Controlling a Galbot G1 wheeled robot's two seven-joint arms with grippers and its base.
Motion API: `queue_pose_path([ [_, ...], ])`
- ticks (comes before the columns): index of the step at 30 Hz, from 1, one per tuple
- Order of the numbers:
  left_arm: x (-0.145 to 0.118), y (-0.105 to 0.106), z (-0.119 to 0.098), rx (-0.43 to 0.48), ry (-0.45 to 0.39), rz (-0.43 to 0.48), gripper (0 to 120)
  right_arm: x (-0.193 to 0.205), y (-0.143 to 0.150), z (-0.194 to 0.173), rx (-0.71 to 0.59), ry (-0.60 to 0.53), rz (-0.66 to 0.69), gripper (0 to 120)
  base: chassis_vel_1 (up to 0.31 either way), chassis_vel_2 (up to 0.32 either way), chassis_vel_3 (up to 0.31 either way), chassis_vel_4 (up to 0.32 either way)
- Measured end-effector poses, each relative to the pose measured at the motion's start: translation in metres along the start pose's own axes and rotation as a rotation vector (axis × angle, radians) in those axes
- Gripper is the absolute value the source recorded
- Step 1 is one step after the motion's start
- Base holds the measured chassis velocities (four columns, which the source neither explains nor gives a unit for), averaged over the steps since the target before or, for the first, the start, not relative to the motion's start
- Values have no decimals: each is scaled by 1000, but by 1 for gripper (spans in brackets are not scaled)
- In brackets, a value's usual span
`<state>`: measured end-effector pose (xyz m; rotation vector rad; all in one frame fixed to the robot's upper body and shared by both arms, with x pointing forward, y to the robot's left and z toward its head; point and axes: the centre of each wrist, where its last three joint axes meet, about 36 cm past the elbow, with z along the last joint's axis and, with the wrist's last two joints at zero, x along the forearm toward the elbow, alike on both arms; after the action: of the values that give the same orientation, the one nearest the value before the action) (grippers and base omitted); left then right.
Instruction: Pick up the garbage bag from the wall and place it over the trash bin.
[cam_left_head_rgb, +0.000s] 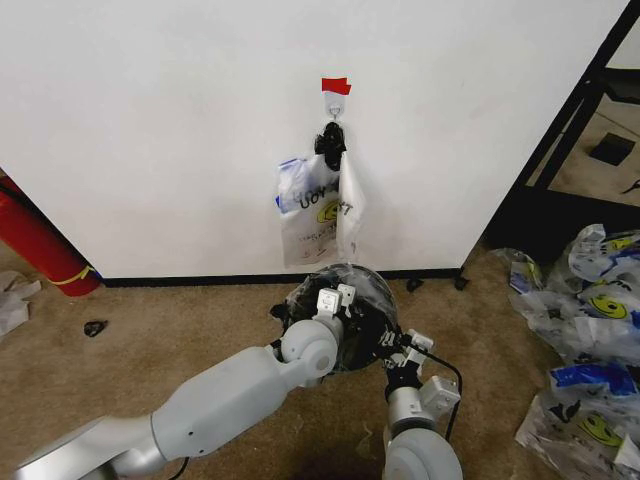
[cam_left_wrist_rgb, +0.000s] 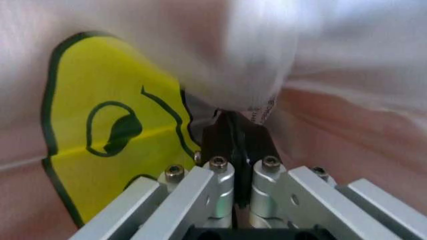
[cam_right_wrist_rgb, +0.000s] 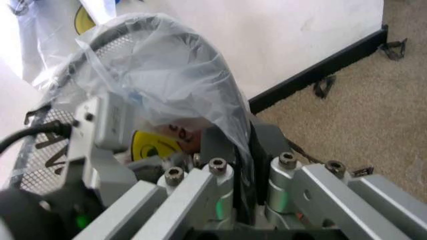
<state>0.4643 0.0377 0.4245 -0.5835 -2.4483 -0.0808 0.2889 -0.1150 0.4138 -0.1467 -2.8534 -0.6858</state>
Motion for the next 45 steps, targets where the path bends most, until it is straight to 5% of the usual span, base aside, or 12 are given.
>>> queue_pose_path([
  [7,9,5,2,-30,5,-22,0,-1,-1,0,5,-4,3,1,0,0,0,0],
  [19,64,28,-5,105,-152,72,0,-7,-5,-3,3,1,11,1,0,0,0,0],
  [29,33,16,-4,154,-146,62,0,-3,-2,0,4,4,6,1,0,0,0,0],
  [45,-4,-6,10,69,-51,27,0,5,7,-2,-23,15,-14,1,0,0,0,0],
])
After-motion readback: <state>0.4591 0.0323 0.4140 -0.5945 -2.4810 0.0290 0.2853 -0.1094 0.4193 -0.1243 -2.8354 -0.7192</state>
